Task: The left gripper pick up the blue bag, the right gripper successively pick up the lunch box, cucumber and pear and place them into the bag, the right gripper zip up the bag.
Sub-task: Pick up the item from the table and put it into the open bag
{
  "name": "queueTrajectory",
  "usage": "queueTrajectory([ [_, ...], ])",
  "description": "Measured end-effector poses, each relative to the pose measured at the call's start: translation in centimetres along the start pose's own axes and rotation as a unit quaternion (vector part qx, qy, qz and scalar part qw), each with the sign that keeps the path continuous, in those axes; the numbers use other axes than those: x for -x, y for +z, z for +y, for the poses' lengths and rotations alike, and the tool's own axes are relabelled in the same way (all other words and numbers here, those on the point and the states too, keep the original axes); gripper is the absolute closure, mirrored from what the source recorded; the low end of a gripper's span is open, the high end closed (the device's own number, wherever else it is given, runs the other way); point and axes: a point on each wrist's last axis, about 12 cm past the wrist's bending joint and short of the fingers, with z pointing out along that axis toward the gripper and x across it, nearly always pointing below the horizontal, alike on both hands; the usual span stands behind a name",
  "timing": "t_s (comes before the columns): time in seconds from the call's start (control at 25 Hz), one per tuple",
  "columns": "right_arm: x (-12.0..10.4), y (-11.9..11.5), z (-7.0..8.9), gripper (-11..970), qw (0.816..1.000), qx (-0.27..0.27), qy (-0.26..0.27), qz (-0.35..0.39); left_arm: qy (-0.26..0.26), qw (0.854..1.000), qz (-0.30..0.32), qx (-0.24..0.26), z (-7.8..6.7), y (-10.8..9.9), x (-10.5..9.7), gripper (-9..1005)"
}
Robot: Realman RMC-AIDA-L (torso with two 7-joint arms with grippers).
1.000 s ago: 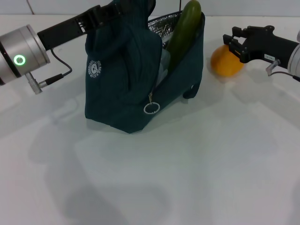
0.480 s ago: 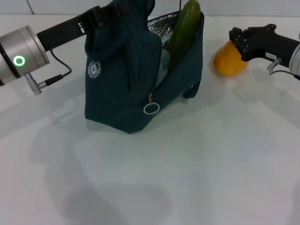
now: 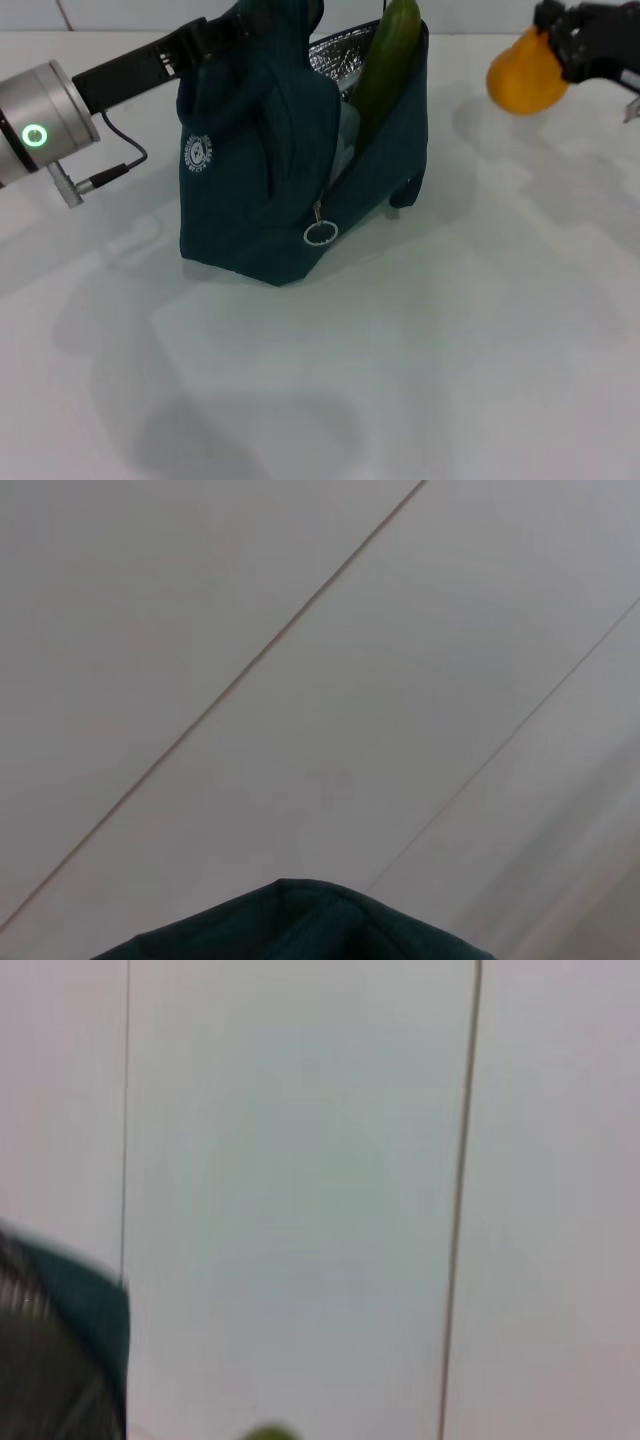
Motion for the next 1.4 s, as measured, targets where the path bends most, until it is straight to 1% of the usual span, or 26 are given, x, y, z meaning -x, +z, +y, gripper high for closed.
queueTrajectory([
  [0.08,0.9,-0.5,-0.3,928,1.0,0.004,0.006,-0.025,0.0,1.0,-0.001,-0.001,0.0,0.0,0.0,952],
  [0.12,0.9,-0.5,-0.3,928,1.0,0.004,0.006,-0.025,0.0,1.0,-0.001,-0.001,0.0,0.0,0.0,952],
  [0.16,2.0,-0.9,-0.4,928,0.999,0.012,0.008,-0.053,-0.001,1.0,-0.001,-0.001,0.0,0.0,0.0,952],
  [0.32,4.0,-1.2,-0.3,928,0.995,0.039,0.002,-0.094,-0.002,1.0,0.002,-0.008,-0.2,0.2,0.0,952],
  [0.56,5.3,-1.1,0.4,928,0.989,0.076,-0.001,-0.125,-0.001,0.999,0.015,-0.039,-1.0,1.2,-0.1,951],
  [0.92,5.8,-1.4,1.5,928,0.982,0.119,-0.005,-0.145,-0.008,0.996,0.022,-0.085,-2.5,3.1,-0.4,952],
  [1.24,5.4,-0.8,3.0,928,0.979,0.157,-0.009,-0.13,-0.012,0.991,0.044,-0.125,-3.9,5.5,-1.0,951],
  [1.36,5.0,-0.5,3.4,928,0.979,0.165,-0.009,-0.122,-0.014,0.992,0.044,-0.119,-3.7,5.7,-1.2,951],
  [1.4,4.9,-0.4,3.5,928,0.979,0.164,-0.008,-0.118,-0.017,0.993,0.042,-0.112,-3.4,5.7,-1.3,952],
])
